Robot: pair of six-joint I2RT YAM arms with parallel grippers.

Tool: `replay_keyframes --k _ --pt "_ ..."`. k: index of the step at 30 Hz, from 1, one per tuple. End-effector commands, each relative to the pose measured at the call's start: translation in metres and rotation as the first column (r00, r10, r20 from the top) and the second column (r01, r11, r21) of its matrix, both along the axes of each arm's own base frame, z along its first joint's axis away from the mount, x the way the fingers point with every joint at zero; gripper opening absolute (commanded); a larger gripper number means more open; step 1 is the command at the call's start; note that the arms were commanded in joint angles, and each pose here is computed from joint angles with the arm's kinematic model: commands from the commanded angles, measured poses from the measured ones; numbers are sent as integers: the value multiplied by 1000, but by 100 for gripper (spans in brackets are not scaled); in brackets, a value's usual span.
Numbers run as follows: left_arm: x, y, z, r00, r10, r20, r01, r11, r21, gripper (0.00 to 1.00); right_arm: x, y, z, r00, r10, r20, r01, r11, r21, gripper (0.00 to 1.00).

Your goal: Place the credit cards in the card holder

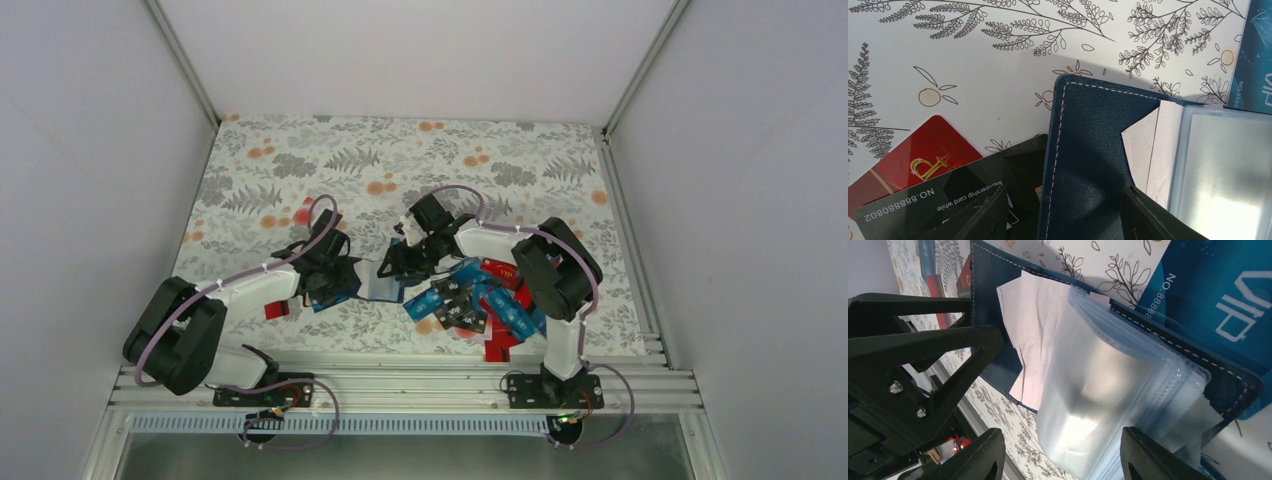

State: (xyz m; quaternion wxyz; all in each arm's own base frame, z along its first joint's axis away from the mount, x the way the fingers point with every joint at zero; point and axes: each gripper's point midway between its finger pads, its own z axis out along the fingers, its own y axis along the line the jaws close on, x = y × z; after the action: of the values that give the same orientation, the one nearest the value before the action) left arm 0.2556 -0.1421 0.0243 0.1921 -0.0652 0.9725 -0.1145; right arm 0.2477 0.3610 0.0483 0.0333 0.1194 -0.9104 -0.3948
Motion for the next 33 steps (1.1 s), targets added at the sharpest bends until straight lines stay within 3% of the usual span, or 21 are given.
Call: replay_keyframes --k 1,23,33 --pt "-8 -1 -3 1000 1 -19 -1 1000 -10 56 4 11 4 1000 13 8 -13 1000 29 59" --pt "-7 -5 -1 1000 -16 -5 16 1000 -3 56 0 27 18 994 80 70 -77 996 -48 58" --pt "-8 -4 12 1000 -1 19 2 1000 -27 56 1 62 34 991 121 60 -126 990 71 58"
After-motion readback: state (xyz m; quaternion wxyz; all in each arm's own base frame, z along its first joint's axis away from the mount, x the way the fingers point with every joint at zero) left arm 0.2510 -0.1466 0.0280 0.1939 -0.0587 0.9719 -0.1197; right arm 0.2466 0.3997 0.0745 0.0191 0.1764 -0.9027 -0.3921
